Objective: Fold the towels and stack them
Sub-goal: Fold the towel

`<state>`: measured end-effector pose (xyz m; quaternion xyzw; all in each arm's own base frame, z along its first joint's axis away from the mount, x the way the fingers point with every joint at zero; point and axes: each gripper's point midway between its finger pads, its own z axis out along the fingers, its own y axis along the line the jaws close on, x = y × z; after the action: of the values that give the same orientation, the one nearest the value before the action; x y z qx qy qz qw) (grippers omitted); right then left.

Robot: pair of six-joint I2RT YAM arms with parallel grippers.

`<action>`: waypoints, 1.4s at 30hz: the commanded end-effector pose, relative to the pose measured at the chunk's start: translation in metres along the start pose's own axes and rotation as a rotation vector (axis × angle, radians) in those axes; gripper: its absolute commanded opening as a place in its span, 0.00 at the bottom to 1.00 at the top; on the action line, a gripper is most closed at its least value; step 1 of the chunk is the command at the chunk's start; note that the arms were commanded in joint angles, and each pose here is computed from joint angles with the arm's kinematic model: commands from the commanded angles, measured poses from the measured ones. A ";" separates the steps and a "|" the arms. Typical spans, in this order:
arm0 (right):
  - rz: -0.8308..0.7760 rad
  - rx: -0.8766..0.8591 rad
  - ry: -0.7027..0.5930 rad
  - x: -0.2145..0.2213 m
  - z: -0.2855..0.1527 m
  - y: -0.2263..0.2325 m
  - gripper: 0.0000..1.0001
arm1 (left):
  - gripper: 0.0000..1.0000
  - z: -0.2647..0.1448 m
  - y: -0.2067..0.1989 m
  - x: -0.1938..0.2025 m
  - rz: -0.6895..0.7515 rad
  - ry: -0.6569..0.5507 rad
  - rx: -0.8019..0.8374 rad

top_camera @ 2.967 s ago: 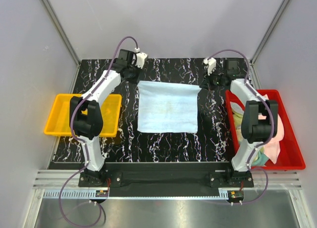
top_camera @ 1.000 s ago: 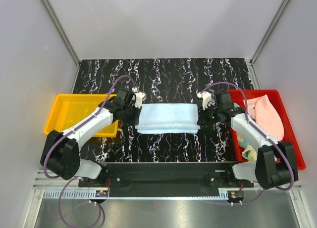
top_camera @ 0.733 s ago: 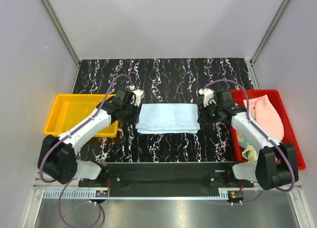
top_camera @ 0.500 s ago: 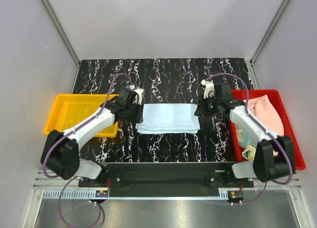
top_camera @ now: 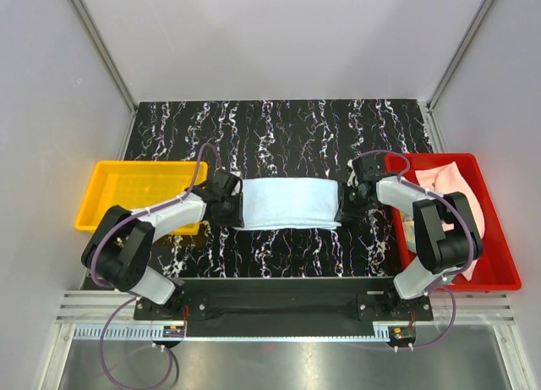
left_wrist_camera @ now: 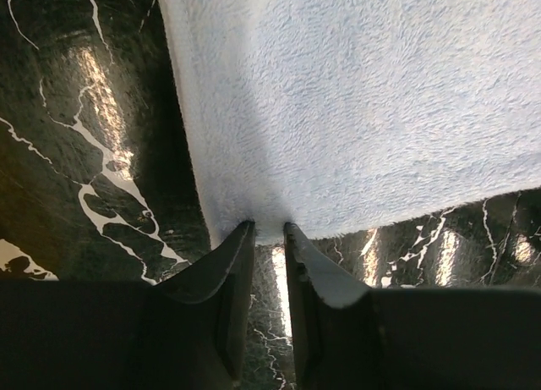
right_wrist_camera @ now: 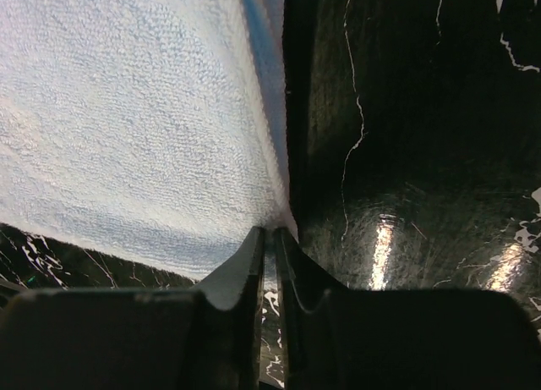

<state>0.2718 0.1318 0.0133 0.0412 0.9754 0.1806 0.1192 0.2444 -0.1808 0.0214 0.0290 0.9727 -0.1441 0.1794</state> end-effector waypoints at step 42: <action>-0.057 -0.081 -0.138 0.007 -0.031 0.047 0.21 | 0.49 -0.048 -0.003 -0.059 -0.092 -0.145 -0.007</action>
<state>0.2533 0.1679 0.0399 0.0339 0.9608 0.2167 0.1696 0.2644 -0.1710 0.0686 -0.0145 0.9664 -0.1329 0.2198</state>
